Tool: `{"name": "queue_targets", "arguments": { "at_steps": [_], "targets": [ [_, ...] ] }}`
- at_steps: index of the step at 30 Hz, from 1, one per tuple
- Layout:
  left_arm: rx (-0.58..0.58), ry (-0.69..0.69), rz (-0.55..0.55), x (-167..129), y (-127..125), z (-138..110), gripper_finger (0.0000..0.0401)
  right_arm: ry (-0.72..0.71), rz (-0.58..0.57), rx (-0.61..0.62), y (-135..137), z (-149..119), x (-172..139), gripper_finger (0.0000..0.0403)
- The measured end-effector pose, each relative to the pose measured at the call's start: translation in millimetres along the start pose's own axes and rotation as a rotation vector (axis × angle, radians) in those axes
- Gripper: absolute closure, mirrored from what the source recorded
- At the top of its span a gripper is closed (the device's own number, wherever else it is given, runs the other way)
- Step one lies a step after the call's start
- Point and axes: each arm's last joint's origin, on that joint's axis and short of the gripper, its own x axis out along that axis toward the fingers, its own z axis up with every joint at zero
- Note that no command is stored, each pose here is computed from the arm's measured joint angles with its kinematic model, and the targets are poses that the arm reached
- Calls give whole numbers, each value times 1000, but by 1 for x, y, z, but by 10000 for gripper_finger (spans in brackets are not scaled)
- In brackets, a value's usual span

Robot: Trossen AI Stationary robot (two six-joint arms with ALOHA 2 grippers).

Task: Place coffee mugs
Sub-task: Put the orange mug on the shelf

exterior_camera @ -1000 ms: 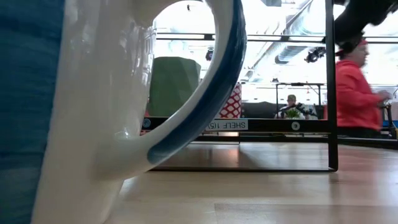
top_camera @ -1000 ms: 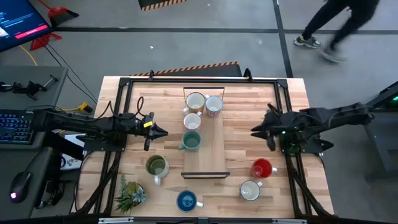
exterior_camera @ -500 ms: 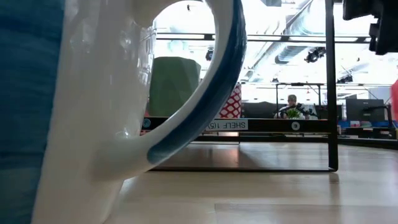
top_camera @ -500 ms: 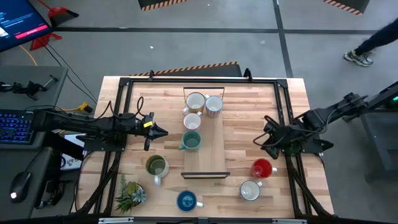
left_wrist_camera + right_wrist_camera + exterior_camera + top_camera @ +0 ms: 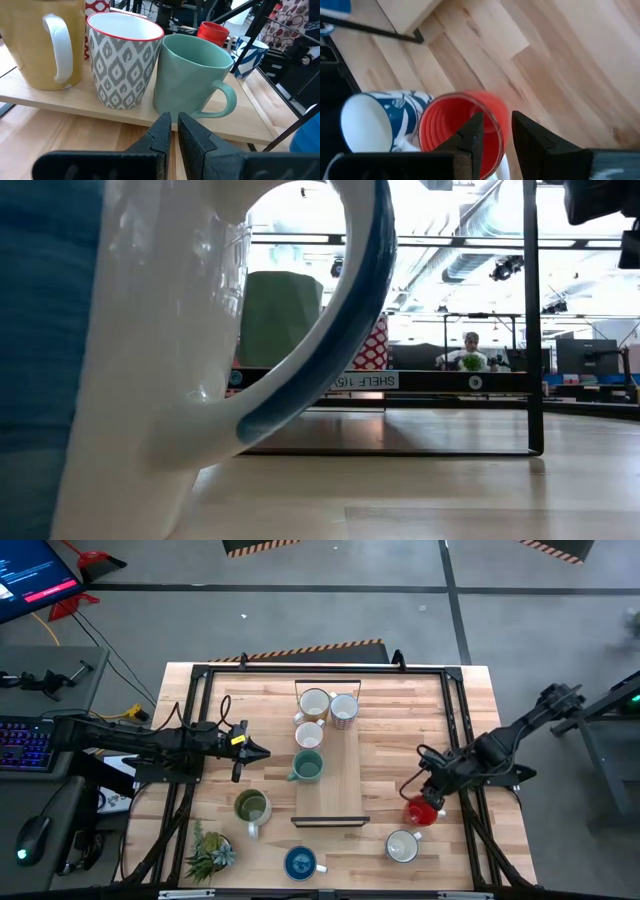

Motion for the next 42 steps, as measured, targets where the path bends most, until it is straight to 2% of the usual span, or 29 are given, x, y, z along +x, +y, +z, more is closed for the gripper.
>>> {"name": "queue_targets", "arguments": {
  "at_steps": [11,31,37,42],
  "targets": [
    [-1,-8,36,0,1,0,378,35,-25,-10,9,-9,8,320],
    [-27,-8,35,0,1,0,378,80,-167,-49,16,-12,33,320],
    [-26,-8,35,0,1,0,378,104,-213,-112,21,-12,48,320],
    [-26,-8,35,0,1,0,378,111,-189,-202,28,-11,59,320]
  ]
}}
